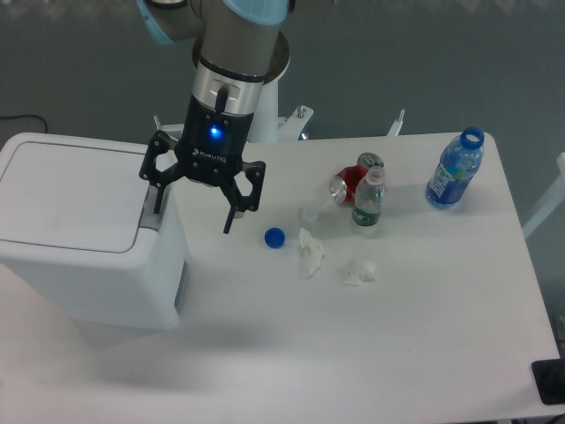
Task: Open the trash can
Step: 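Hook the gripper finger under the trash can lid edge, then lift the lid open and pull the gripper back toward the table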
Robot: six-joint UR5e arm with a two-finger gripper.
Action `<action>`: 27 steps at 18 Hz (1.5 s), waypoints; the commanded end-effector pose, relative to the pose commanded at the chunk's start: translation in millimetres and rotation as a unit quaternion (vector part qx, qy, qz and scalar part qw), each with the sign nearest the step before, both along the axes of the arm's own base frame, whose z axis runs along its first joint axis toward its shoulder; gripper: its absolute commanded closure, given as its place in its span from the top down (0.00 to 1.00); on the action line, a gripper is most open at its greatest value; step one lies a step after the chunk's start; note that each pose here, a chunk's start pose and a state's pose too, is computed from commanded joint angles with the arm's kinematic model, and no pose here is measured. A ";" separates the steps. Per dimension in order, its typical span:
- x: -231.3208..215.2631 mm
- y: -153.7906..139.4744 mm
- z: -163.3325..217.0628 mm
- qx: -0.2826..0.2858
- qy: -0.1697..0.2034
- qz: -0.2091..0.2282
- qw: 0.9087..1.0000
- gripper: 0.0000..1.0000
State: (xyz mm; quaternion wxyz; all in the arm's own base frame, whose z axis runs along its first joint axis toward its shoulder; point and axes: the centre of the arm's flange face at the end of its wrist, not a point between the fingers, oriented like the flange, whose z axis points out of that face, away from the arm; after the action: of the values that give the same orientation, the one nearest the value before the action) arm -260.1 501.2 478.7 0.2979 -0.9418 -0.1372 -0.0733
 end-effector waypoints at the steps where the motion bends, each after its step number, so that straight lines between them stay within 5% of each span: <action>1: -0.8 -0.4 0.0 0.000 0.001 -0.001 1.000 1.00; 27: -1.2 -0.2 -10.2 -0.006 0.000 -0.008 1.000 1.00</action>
State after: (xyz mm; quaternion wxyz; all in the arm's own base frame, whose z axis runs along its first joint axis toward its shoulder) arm -261.2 501.0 468.4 0.2915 -0.9448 -0.1297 -0.0744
